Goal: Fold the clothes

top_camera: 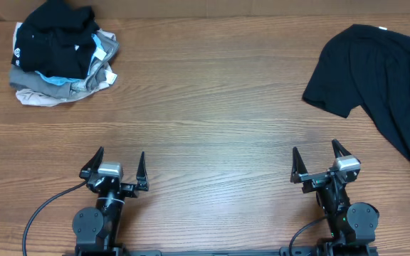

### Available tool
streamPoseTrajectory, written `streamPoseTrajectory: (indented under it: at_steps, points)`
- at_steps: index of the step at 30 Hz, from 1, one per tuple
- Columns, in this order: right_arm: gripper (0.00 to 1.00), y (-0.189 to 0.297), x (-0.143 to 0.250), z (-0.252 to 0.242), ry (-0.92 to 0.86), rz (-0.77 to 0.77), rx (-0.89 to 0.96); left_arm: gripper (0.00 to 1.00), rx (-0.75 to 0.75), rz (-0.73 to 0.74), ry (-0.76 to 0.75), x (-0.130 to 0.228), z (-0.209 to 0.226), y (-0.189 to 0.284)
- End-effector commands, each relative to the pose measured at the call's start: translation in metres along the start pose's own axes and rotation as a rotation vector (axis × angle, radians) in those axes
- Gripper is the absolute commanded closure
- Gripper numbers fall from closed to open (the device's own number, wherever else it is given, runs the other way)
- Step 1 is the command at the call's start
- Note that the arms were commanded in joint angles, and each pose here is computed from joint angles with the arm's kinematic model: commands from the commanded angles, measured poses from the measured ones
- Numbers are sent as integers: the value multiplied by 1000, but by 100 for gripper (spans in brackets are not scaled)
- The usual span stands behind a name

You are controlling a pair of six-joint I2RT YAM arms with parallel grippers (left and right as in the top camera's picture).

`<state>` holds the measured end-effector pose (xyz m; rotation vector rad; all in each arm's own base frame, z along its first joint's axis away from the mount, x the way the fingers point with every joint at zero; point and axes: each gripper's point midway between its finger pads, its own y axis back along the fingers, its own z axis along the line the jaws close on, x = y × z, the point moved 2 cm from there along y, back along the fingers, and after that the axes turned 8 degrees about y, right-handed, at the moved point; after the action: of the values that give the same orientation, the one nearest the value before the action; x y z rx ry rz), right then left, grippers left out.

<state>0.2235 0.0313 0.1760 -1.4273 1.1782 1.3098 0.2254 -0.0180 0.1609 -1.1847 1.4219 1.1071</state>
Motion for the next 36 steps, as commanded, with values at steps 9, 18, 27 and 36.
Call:
streamPoseTrajectory:
  at_steps: [9, 18, 27, 36]
  points:
    - [0, 0, -7, -1, 4, -44, 6, 0, -13, -7, -9, 0, 2, 0]
    - [0, 3, -28, -2, 16, -106, 11, 0, 30, -16, 92, -8, -5, 2]
    - [0, 15, -68, -4, 25, -156, 16, 0, 47, -19, 90, -47, -13, 6]
    - [0, 30, -102, -4, 25, -156, 15, 0, 111, 108, 98, -87, -28, -21]
